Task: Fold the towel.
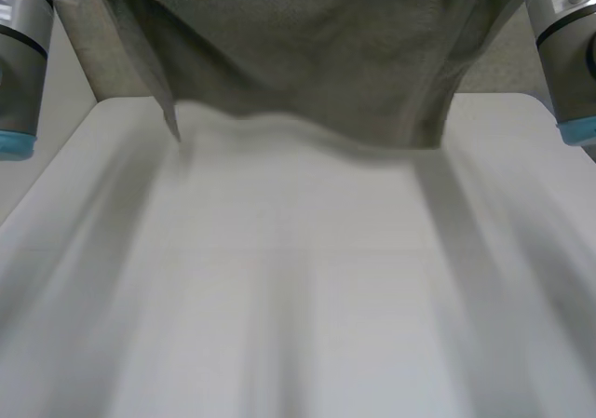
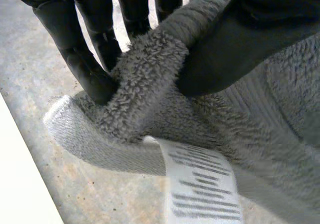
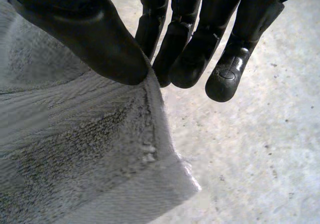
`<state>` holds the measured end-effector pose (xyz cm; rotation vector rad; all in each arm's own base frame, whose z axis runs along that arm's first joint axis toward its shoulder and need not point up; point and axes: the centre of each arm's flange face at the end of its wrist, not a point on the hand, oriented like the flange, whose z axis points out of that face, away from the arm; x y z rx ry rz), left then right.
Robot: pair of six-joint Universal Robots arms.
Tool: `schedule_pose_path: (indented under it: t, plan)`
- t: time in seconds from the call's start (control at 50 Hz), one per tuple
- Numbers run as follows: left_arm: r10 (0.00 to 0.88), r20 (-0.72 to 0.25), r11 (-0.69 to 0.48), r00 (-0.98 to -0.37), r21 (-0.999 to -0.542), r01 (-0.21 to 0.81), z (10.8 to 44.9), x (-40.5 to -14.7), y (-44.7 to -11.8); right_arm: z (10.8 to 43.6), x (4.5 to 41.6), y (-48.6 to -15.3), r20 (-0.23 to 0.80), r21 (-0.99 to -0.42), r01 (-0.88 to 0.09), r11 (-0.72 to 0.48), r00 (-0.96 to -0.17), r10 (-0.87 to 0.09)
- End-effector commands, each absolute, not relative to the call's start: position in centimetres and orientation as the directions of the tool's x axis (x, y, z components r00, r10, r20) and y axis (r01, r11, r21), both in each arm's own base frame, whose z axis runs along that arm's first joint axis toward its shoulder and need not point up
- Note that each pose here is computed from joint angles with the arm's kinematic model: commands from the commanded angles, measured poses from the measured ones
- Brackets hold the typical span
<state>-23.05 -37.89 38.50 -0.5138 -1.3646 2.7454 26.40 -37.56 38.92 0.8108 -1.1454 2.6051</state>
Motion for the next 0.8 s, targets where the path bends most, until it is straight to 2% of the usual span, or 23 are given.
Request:
schedule_pose_path:
  t: [0.02, 0.06, 0.08, 0.12, 0.18, 0.22, 0.24, 0.28, 0.3, 0.32, 0.34, 0.38, 0.42, 0.66, 0.8]
  plan:
    - [0.295, -0.311, -0.388, -0.904, -0.903, 0.184, 30.2, -23.1, -36.5, 32.3, 26.6, -34.2, 0.596, -0.782, -0.408, -0.470, -0.710, -0.375]
    - [0.308, -0.342, -0.266, -0.888, -0.927, 0.265, 25.7, -22.1, -35.6, 28.0, 26.4, -32.3, 0.555, -0.832, -0.447, -0.330, -0.644, -0.527]
    - [0.308, -0.342, -0.266, -0.888, -0.927, 0.265, 25.6, -22.0, -35.6, 28.0, 26.4, -32.3, 0.555, -0.832, -0.447, -0.329, -0.644, -0.527]
    - [0.325, -0.417, -0.168, -0.849, -0.909, 0.382, 21.4, -20.8, -34.4, 23.8, 25.9, -30.2, 0.503, -0.842, -0.501, -0.203, -0.590, -0.631]
    - [0.349, -0.461, -0.136, -0.816, -0.887, 0.442, 19.6, -20.4, -33.4, 22.0, 25.4, -29.5, 0.491, -0.833, -0.530, -0.161, -0.572, -0.657]
    - [0.409, -0.543, -0.119, -0.734, -0.829, 0.547, 16.9, -20.2, -31.6, 19.2, 24.2, -28.5, 0.491, -0.805, -0.583, -0.111, -0.550, -0.676]
    - [0.409, -0.543, -0.119, -0.733, -0.829, 0.547, 16.9, -20.2, -31.6, 19.2, 24.2, -28.5, 0.491, -0.805, -0.583, -0.111, -0.550, -0.676]
    - [0.450, -0.601, -0.121, -0.661, -0.774, 0.622, 15.3, -19.9, -30.2, 17.4, 23.6, -27.5, 0.500, -0.784, -0.613, -0.098, -0.530, -0.685]
    - [0.450, -0.601, -0.121, -0.660, -0.774, 0.622, 15.3, -19.9, -30.2, 17.4, 23.6, -27.5, 0.500, -0.784, -0.614, -0.098, -0.530, -0.685]
    - [0.460, -0.621, -0.118, -0.634, -0.751, 0.650, 14.8, -19.8, -29.7, 16.8, 23.5, -27.1, 0.497, -0.780, -0.619, -0.092, -0.524, -0.691]
    - [0.460, -0.622, -0.118, -0.634, -0.751, 0.650, 14.8, -19.8, -29.7, 16.8, 23.5, -27.1, 0.497, -0.780, -0.619, -0.092, -0.524, -0.691]
    - [0.461, -0.652, -0.123, -0.602, -0.719, 0.684, 14.5, -19.6, -29.3, 16.0, 23.3, -26.6, 0.485, -0.778, -0.624, -0.072, -0.524, -0.700]
    - [0.460, -0.657, -0.119, -0.598, -0.712, 0.692, 14.7, -19.4, -29.2, 15.9, 23.3, -26.5, 0.482, -0.778, -0.625, -0.067, -0.524, -0.703]
    - [0.507, -0.607, -0.056, -0.612, -0.732, 0.679, 18.0, -19.0, -27.1, 15.7, 23.2, -26.5, 0.477, -0.779, -0.624, -0.060, -0.528, -0.703]
    - [0.505, -0.560, -0.023, -0.656, -0.769, 0.639, 18.5, -18.9, -27.3, 15.6, 23.1, -26.5, 0.478, -0.778, -0.625, -0.058, -0.530, -0.700]
